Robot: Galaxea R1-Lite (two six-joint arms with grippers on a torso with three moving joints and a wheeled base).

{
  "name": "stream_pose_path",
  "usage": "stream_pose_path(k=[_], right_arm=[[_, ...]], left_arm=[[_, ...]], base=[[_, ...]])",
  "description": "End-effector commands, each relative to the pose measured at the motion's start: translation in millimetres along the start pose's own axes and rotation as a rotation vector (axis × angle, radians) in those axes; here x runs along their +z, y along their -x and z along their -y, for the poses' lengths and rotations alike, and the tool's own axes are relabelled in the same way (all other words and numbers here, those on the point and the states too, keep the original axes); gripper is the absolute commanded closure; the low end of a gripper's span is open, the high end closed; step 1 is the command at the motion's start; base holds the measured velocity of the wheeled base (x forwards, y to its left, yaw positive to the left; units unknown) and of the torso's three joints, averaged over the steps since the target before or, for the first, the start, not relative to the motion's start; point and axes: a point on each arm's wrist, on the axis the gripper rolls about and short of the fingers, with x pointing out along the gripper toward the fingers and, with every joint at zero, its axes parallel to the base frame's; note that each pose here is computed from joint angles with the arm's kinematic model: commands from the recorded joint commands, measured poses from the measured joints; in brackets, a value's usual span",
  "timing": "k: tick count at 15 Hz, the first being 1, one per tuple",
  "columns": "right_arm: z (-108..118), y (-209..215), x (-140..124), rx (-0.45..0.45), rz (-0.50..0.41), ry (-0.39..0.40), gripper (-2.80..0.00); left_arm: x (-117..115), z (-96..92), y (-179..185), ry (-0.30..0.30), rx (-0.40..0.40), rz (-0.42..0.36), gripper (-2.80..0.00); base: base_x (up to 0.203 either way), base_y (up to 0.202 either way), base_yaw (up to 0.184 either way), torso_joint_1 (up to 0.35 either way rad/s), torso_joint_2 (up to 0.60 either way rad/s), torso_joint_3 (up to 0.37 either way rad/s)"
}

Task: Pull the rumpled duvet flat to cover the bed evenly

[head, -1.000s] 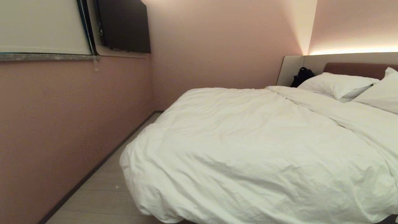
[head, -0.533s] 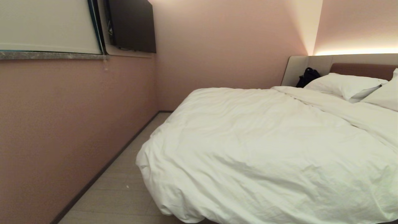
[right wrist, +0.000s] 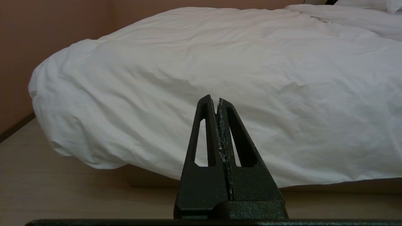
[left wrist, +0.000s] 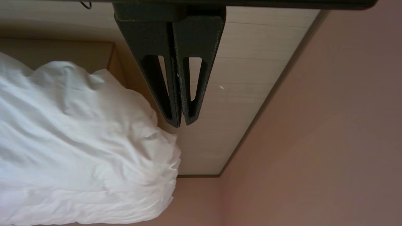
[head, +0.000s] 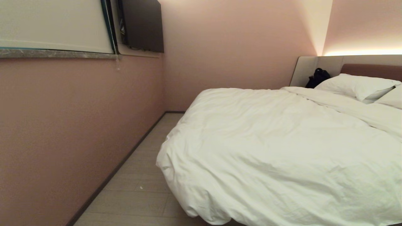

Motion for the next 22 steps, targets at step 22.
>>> stream_pose_path(k=[22], right_arm=[[0.0,0.0,-0.1,0.001,0.000,0.000,0.00]], left_arm=[[0.0,0.0,0.0,-0.006,0.000,0.000,0.00]], base=[[0.000,0.197,0.000,0.002,0.00,0.001]])
